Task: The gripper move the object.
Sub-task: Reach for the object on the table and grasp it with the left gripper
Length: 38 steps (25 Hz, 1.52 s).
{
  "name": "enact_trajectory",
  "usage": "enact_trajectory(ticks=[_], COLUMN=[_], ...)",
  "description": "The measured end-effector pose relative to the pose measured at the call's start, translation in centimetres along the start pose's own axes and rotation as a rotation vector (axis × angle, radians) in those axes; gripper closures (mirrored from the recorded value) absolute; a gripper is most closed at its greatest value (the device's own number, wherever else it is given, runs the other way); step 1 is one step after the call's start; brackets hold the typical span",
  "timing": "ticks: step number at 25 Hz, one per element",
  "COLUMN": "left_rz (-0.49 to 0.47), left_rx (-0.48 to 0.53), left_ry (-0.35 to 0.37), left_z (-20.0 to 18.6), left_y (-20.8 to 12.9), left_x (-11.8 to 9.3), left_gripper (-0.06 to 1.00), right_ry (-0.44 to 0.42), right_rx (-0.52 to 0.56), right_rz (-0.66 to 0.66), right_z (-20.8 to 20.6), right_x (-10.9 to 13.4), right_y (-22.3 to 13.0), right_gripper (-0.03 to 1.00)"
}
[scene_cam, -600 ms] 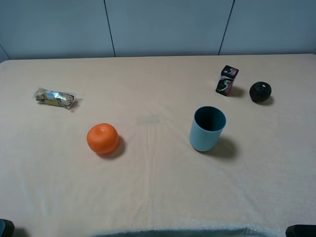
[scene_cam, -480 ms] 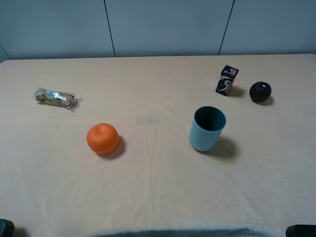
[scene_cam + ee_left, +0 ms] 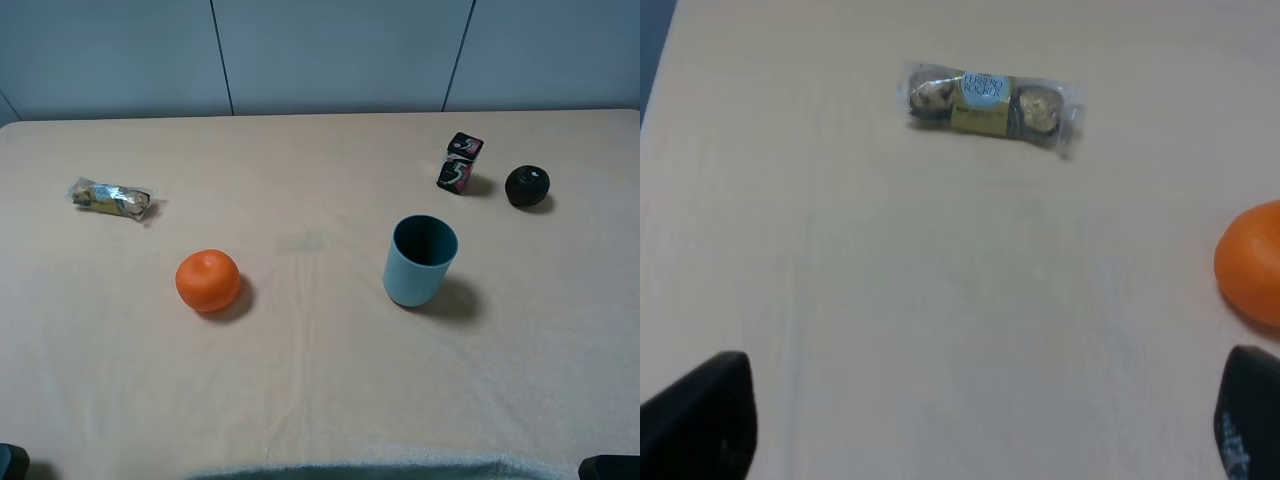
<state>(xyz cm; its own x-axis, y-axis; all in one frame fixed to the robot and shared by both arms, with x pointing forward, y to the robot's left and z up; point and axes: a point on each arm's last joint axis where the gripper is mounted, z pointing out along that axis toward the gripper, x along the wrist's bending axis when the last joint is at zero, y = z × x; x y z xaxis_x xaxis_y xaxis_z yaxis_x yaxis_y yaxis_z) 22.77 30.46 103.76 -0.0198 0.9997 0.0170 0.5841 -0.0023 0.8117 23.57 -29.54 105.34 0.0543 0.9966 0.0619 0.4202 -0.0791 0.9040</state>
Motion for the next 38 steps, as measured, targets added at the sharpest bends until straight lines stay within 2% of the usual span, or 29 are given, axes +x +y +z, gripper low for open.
enact_trajectory(ticks=[13, 26, 32, 38], left_rz=[-0.015, -0.009, 0.024, 0.01], left_rx=[-0.022, 0.196, 0.304, 0.359], left_ry=[0.0, 0.002, -0.003, -0.001], left_z=[-0.7, 0.9, 2.6, 4.0], left_y=[0.6, 7.3, 10.5, 12.6], left_x=[0.0, -0.1, -0.1, -0.2], left_gripper=[0.02, 0.02, 0.02, 0.02], right_ry=[0.0, 0.0, 0.0, 0.0], right_rx=[0.001, 0.001, 0.001, 0.0], right_rz=[0.0, 0.0, 0.0, 0.0], right_z=[0.0, 0.0, 0.0, 0.0], right_x=[0.0, 0.0, 0.0, 0.0], right_y=[0.0, 0.0, 0.0, 0.0], right_gripper=[0.27, 0.27, 0.27, 0.27])
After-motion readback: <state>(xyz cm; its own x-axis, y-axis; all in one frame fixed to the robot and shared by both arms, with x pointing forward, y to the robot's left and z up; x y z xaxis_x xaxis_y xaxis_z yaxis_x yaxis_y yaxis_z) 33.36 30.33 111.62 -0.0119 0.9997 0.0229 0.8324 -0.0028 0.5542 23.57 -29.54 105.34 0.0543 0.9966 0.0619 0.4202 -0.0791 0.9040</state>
